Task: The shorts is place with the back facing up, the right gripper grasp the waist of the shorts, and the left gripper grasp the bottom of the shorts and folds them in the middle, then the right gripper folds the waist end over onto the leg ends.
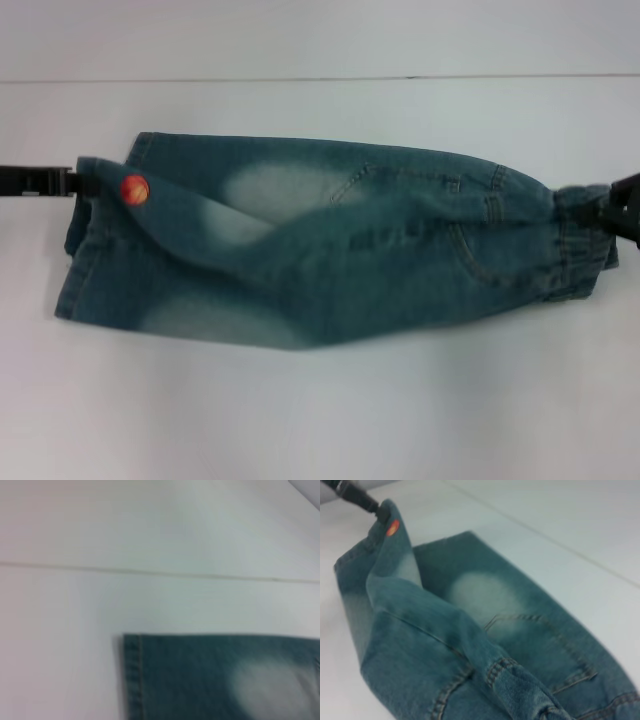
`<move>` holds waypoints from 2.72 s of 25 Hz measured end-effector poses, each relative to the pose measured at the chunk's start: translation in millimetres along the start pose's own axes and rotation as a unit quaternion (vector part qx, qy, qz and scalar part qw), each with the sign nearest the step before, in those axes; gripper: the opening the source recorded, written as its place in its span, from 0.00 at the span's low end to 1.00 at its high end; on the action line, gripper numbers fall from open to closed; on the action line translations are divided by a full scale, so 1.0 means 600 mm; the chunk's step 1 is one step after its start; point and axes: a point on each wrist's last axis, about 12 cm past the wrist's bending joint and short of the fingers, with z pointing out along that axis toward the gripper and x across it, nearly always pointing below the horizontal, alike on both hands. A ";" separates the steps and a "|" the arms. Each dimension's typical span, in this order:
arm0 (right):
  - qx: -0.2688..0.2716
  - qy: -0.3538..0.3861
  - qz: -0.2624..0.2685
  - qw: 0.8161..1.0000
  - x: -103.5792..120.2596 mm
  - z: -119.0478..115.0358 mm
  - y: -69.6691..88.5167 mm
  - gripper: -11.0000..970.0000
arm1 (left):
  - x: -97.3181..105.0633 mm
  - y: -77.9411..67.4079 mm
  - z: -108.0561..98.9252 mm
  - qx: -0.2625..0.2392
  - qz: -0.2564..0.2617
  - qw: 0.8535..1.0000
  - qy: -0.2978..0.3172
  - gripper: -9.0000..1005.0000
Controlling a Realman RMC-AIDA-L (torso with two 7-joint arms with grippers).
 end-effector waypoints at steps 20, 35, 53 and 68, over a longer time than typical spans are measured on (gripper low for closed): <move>0.102 -0.038 0.005 0.994 -0.011 0.011 -0.042 0.10 | -0.032 -0.014 0.048 -0.042 0.002 0.998 -0.052 0.03; 0.138 -0.040 0.038 0.989 -0.023 0.043 -0.077 0.11 | -0.049 -0.028 0.095 -0.083 0.016 0.994 -0.064 0.05; 0.157 -0.014 0.027 0.987 -0.032 0.037 -0.081 0.62 | -0.052 -0.057 0.116 -0.075 0.070 0.994 -0.029 0.46; 0.145 0.000 0.030 0.989 -0.027 0.048 -0.074 0.95 | -0.052 -0.091 0.129 -0.030 0.108 0.993 0.019 0.92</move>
